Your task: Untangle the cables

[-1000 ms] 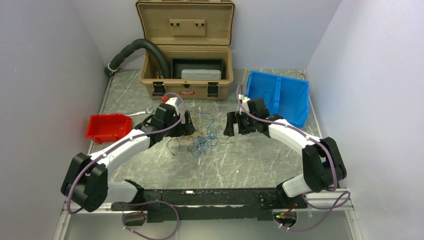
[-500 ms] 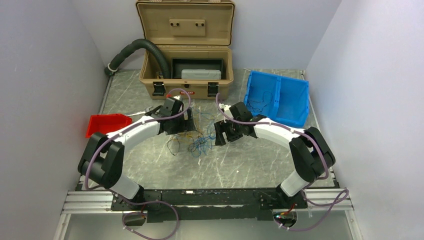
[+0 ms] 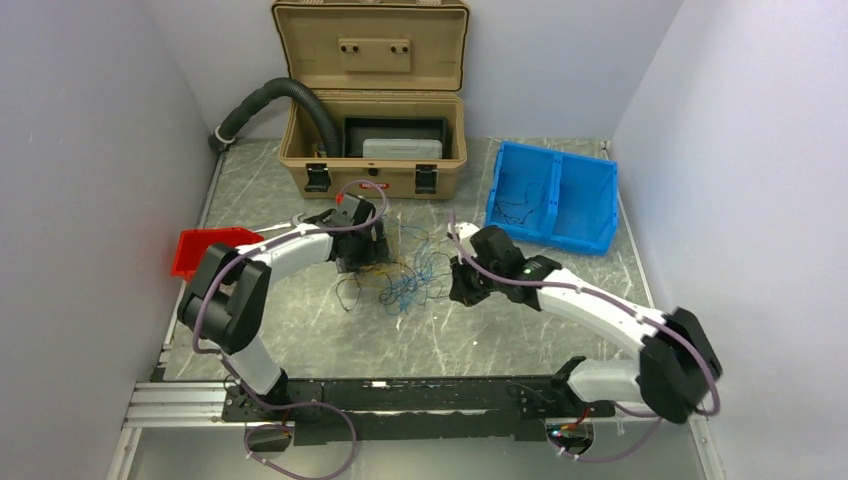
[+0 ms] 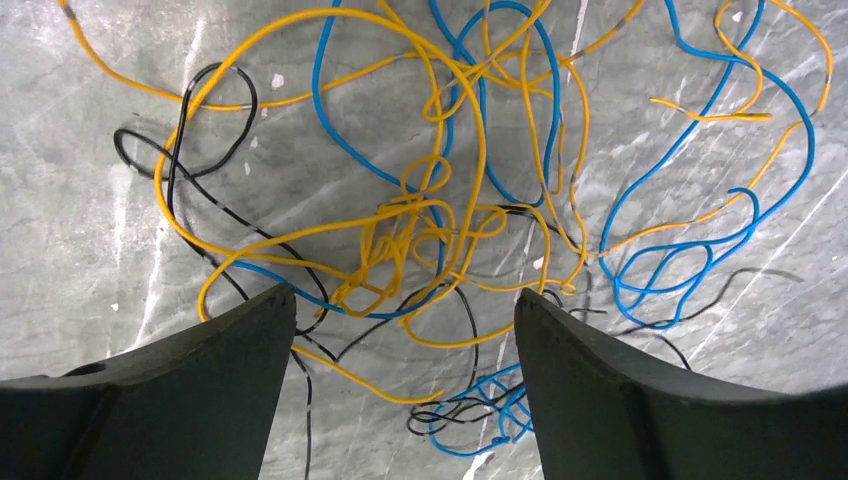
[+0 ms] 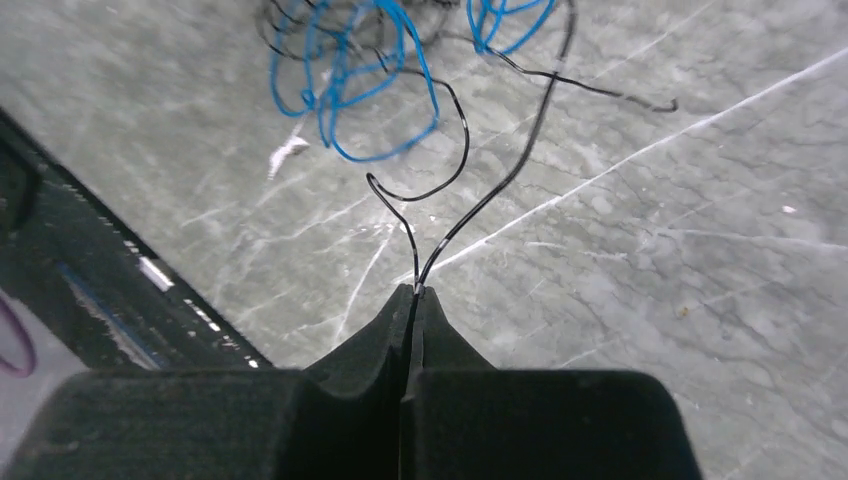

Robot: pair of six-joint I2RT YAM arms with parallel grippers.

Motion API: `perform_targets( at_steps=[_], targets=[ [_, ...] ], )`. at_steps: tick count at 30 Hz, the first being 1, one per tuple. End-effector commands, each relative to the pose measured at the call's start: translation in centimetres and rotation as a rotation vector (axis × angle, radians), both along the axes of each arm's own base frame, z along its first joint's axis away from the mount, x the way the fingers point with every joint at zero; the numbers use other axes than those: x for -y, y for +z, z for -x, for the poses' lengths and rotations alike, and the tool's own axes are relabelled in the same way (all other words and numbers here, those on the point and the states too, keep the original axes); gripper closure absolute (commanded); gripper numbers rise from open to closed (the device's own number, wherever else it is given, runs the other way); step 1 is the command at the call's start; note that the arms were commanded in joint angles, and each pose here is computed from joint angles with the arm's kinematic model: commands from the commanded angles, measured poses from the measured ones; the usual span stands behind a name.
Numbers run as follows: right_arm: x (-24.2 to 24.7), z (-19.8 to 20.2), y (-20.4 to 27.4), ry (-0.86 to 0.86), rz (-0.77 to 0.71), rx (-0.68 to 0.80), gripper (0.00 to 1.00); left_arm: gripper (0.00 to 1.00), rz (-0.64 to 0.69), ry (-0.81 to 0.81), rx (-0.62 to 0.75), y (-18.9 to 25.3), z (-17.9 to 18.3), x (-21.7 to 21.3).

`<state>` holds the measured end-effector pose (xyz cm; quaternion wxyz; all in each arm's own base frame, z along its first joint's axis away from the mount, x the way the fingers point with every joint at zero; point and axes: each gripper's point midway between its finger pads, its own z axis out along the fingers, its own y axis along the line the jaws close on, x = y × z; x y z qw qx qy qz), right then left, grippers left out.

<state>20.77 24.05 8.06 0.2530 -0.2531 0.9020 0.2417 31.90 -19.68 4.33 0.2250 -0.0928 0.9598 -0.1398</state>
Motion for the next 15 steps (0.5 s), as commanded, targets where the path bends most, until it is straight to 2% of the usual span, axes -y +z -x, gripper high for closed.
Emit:
perform_targets(
  at_steps=[1,3,4,5,7,8,15],
  targets=[
    [1.6,1.4,2.8,-0.042,-0.031,0.032,1.0,0.2,0.028,0.029,0.036,0.7,-1.9,1.2],
    [2.2,1.9,3.3,-0.064,-0.032,0.027,1.0,0.28,0.027,0.034,0.036,0.3,-2.3,1.5],
    [2.5,2.1,3.6,-0.083,-0.035,0.028,1.0,0.38,0.024,0.036,0.032,0.0,-2.4,1.5],
    [2.9,2.0,4.0,-0.115,-0.033,0.037,1.0,0.53,0.019,0.044,0.031,-0.2,-2.6,1.5],
    [4.4,1.3,5.0,-0.23,-0.023,0.078,1.0,0.94,-0.006,0.07,0.023,-0.5,-2.6,1.0],
    [5.5,0.6,5.7,-0.31,-0.01,0.117,1.0,1.0,-0.024,0.084,0.023,-0.5,-2.7,0.6],
    [16.4,-1.6,10.9,-0.905,0.072,0.314,1.0,1.0,-0.105,0.231,0.071,0.9,-2.2,-4.2]
  ],
)
